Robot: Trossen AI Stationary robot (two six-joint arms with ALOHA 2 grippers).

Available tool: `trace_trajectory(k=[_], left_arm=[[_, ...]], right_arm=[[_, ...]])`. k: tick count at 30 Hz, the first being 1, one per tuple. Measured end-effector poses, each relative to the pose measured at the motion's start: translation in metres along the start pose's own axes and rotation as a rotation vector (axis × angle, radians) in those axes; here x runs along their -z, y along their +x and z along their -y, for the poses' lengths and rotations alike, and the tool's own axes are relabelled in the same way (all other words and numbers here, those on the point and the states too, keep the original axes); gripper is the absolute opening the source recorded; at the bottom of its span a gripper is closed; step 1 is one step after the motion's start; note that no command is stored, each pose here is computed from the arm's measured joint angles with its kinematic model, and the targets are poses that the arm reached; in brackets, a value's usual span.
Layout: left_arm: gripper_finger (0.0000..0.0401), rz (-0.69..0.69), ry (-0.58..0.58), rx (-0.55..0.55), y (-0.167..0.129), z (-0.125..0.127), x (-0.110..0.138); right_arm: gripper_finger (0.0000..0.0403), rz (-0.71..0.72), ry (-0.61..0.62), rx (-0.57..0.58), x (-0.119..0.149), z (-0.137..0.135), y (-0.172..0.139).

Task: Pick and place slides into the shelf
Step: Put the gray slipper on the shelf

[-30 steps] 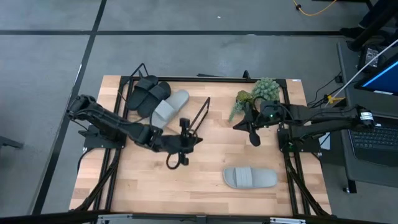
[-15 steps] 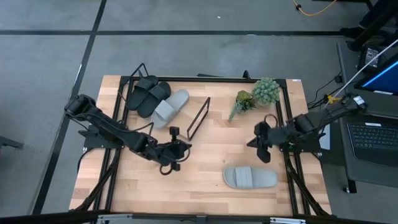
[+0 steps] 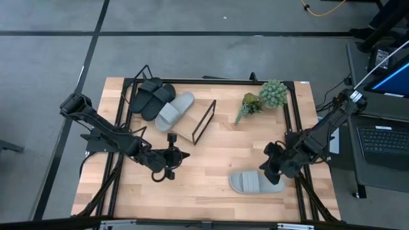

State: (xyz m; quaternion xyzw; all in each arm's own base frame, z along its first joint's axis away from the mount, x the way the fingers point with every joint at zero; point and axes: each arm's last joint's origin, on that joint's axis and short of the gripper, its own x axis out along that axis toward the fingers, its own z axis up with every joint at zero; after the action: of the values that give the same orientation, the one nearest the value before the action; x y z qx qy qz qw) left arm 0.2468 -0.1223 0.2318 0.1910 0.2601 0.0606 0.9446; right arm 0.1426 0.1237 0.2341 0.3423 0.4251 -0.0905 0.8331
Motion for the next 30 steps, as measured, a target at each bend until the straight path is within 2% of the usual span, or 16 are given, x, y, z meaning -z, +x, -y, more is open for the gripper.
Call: trace_trajectory(k=[4,8,14,20,25,30], left_arm=[[0.0,-0.006,0.0,-0.003,0.001,-0.001,0.001],[0.0,-0.006,0.001,-0.003,0.001,-0.001,0.001],[0.0,-0.006,0.002,-0.003,0.001,-0.001,0.001],[0.0,-0.006,0.002,-0.003,0.001,-0.001,0.001],[0.0,-0.007,0.002,-0.005,0.001,-0.001,0.001],[0.0,-0.008,0.003,-0.006,0.001,-0.001,0.001]], right_arm=[[0.0019,-0.071,0.12,0.001,0.006,-0.002,0.002],[0.0037,-0.085,0.163,0.017,0.009,-0.002,0.006],[0.0073,-0.095,0.152,0.09,0.014,-0.003,0.021],[0.0139,-0.101,0.183,0.154,0.02,-0.004,0.037],[0.0191,-0.13,0.206,0.137,0.023,-0.009,0.045],[0.0207,-0.128,0.212,0.119,0.025,-0.013,0.054]])
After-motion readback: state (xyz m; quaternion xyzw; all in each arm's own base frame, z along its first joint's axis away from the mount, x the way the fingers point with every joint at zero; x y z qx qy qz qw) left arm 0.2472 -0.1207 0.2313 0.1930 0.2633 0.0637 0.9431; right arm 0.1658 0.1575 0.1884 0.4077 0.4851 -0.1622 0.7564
